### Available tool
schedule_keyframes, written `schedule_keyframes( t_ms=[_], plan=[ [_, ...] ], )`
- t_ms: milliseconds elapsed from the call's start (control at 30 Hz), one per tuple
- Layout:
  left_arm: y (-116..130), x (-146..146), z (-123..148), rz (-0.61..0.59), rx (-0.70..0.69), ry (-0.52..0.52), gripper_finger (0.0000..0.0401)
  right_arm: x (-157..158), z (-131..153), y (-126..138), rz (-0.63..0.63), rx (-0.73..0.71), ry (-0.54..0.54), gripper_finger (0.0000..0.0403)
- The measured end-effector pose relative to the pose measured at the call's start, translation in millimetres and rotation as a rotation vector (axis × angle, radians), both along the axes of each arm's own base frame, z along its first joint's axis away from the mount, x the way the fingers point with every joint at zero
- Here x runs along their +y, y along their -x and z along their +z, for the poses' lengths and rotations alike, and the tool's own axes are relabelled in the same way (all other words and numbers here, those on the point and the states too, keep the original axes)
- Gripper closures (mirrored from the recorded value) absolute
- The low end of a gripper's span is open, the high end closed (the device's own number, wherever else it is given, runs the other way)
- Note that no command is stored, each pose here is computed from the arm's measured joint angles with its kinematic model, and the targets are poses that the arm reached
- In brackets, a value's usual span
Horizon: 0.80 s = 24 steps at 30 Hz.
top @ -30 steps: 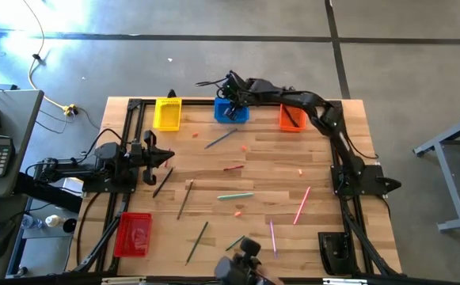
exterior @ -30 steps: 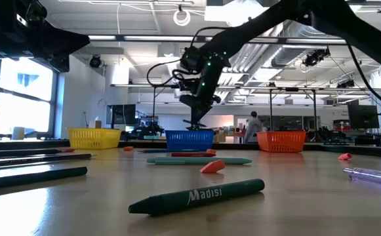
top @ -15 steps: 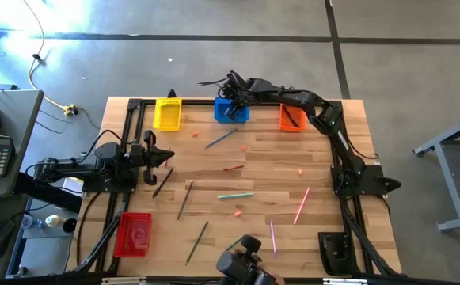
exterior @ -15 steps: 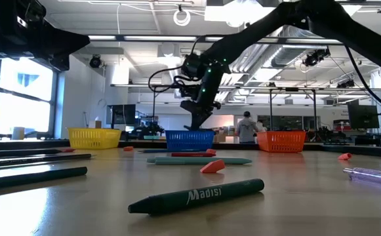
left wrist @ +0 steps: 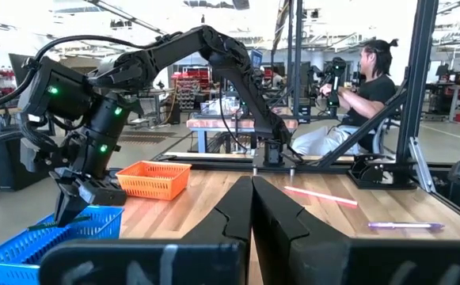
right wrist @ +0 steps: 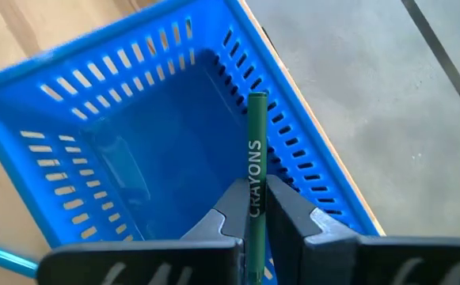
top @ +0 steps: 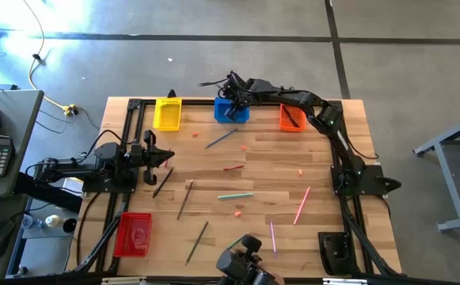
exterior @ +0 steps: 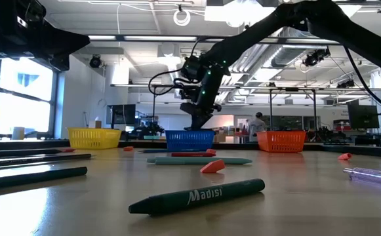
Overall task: Sort crayons/erasers/pens/pencils in bins
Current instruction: Put the green crayon into the blue bin
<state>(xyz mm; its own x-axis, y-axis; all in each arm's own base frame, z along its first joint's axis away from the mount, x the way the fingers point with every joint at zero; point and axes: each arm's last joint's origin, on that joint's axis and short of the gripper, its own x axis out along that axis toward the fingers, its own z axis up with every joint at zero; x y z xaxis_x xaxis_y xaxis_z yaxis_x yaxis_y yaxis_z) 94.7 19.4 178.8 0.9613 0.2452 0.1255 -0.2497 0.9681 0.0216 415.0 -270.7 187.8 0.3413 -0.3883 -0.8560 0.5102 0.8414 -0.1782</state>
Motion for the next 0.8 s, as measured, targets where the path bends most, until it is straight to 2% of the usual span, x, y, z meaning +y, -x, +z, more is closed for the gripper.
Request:
schedule_keyframes(
  t_ms=[233,600,800],
  plan=[
    [0.0,0.0,0.0,0.000,0.000,0.000,0.0400,-3.8,0.3,1.9,-0.007,-0.003,0.006,0.0391],
    [0.0,0.0,0.0,0.000,0.000,0.000,0.0400,-5.0,-4.4,2.8,0.056,-0.051,-0.102,0.0391],
    [0.0,0.0,0.0,0.000,0.000,0.000,0.0400,-5.8,-7.4,4.5,0.019,-0.053,-0.137,0.0391]
  ],
)
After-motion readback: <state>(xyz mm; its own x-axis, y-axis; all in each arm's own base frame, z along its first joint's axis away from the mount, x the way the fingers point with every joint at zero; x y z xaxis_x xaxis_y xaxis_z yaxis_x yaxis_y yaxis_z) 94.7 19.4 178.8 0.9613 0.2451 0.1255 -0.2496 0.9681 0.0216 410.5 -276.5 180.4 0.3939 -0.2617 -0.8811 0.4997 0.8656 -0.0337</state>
